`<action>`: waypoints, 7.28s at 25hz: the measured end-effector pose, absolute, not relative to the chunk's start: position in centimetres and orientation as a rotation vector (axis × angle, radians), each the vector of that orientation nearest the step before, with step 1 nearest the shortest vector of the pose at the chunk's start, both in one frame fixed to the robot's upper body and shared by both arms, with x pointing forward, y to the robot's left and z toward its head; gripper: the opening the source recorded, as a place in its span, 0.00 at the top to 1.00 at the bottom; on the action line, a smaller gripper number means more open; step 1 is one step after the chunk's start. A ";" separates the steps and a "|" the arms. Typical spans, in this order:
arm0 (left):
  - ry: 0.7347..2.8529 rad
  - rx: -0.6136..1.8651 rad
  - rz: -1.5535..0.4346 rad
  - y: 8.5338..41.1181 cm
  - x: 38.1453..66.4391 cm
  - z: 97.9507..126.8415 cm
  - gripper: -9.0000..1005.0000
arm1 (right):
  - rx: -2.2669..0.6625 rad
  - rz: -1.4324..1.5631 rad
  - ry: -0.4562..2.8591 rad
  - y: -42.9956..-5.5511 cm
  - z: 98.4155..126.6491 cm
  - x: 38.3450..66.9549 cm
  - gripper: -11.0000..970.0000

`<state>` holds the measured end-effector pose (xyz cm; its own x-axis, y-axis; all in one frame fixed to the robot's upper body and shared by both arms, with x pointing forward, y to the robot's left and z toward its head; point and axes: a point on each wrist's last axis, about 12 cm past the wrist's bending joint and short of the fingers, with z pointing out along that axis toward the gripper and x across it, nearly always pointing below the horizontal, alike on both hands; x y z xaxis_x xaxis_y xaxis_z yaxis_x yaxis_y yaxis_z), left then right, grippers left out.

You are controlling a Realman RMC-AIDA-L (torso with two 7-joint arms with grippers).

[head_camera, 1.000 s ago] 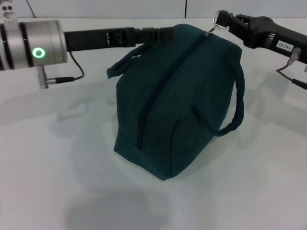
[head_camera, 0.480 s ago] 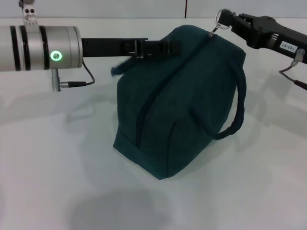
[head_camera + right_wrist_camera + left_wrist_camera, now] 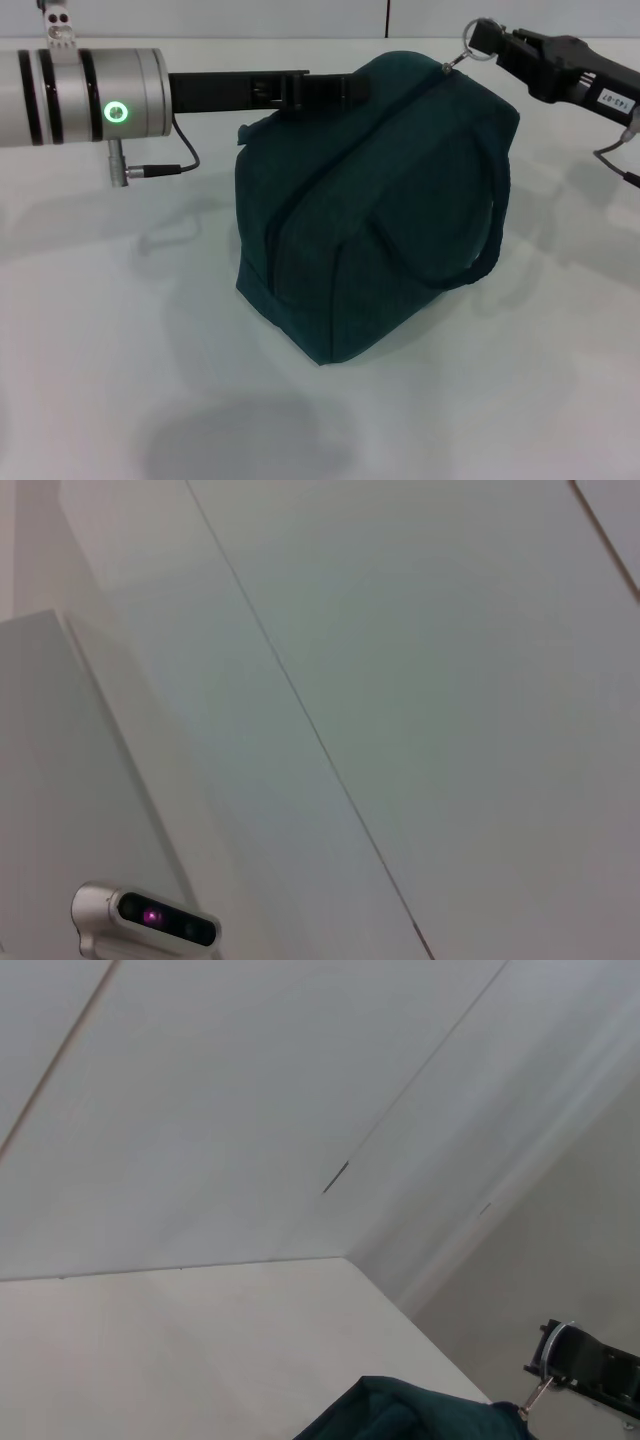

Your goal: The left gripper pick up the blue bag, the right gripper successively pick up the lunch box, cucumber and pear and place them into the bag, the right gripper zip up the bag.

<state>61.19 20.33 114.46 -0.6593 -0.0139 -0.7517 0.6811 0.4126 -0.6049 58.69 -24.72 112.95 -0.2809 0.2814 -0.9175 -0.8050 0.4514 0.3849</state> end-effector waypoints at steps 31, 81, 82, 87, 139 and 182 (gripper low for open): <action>1.788 0.566 -1.354 21.1 60.3 115.2 0.97 | -0.275 1.230 1.490 -26.3 111.5 57.3 0.97; 1.869 0.736 -1.298 17.9 60.3 113.9 0.82 | -0.241 1.258 1.485 -26.6 111.2 56.9 0.96; 1.861 0.747 -1.299 17.9 60.2 113.9 0.83 | -0.231 1.259 1.486 -26.7 111.1 56.8 0.96; 1.803 0.797 -1.326 17.7 59.7 114.1 0.87 | -0.148 1.274 1.507 -27.1 110.2 56.5 0.96; 1.637 0.892 -1.340 17.7 58.4 114.2 0.93 | 0.061 1.310 1.603 -29.4 107.4 53.9 0.71; 1.646 0.774 -1.198 18.4 61.9 118.0 0.26 | -0.366 1.154 1.322 -35.2 112.1 49.9 0.25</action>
